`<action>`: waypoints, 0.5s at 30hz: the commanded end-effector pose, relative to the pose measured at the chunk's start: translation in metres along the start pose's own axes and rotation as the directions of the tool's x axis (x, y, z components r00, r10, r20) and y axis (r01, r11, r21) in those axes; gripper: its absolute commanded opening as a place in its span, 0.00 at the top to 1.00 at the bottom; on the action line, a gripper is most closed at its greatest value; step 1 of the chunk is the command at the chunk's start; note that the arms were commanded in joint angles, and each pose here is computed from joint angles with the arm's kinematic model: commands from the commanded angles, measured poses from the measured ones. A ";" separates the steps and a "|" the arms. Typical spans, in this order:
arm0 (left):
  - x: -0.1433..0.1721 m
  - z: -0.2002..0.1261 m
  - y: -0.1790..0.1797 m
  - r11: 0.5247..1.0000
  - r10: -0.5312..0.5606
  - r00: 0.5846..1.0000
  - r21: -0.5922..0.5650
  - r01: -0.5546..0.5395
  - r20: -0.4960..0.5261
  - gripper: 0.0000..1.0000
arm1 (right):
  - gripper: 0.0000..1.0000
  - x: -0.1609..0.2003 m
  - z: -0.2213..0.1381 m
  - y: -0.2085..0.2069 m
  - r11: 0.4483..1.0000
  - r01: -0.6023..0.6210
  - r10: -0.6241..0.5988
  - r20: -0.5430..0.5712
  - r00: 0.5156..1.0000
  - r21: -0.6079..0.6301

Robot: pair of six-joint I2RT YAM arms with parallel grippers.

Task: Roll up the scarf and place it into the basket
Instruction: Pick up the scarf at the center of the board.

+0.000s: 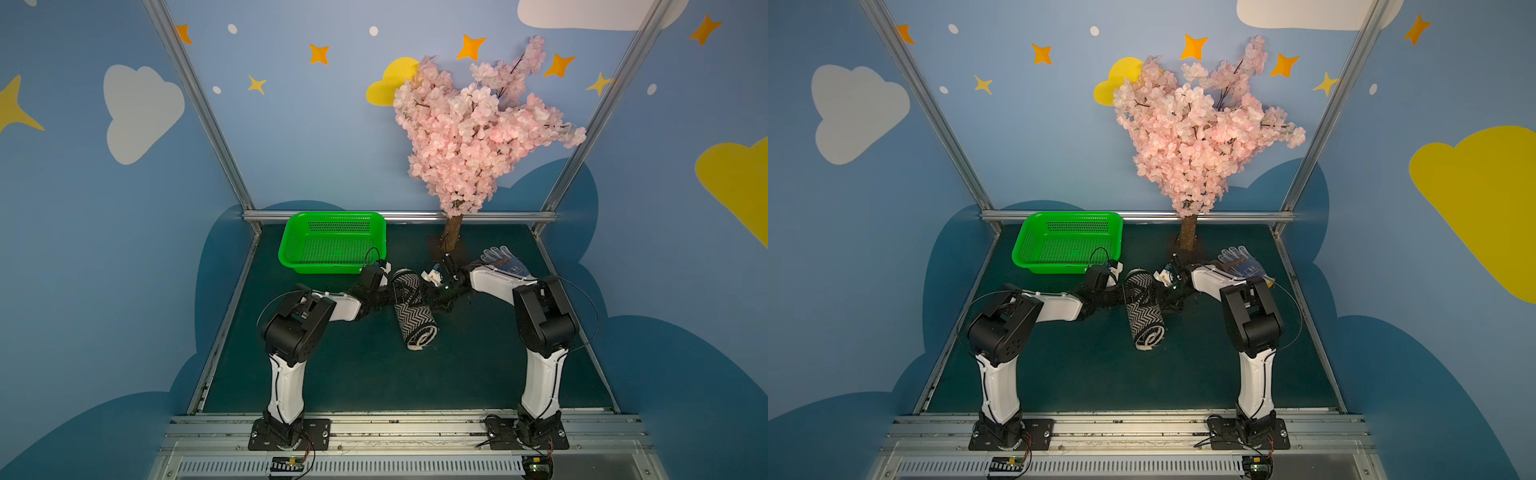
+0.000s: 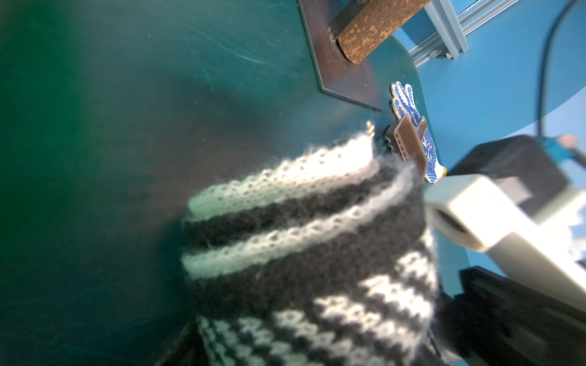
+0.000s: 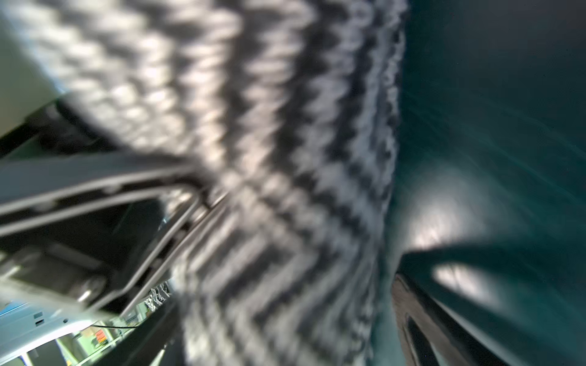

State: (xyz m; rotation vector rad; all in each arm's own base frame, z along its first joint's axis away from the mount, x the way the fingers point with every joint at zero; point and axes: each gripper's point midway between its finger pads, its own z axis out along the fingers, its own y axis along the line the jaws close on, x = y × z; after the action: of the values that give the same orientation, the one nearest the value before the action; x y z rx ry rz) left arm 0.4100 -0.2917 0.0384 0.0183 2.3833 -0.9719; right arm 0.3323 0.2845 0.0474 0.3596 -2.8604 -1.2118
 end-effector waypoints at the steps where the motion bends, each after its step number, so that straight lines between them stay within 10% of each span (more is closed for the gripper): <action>1: 0.121 -0.010 0.085 0.946 -0.229 0.919 -0.294 0.133 -0.322 0.15 | 0.09 0.001 0.017 -0.005 0.999 -0.007 0.007 -0.015 1.000 -0.040; 15: 0.129 -0.008 0.090 0.939 -0.267 0.911 -0.299 0.171 -0.315 0.16 | 0.45 0.042 0.054 -0.021 0.997 -0.069 0.065 -0.123 0.990 -0.027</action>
State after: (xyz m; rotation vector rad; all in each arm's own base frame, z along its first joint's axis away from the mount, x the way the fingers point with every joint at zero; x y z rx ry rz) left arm 0.4096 -0.2900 0.0371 -0.0072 2.3657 -1.0023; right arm 0.3218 0.3084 0.0361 0.3774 -2.7548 -1.3763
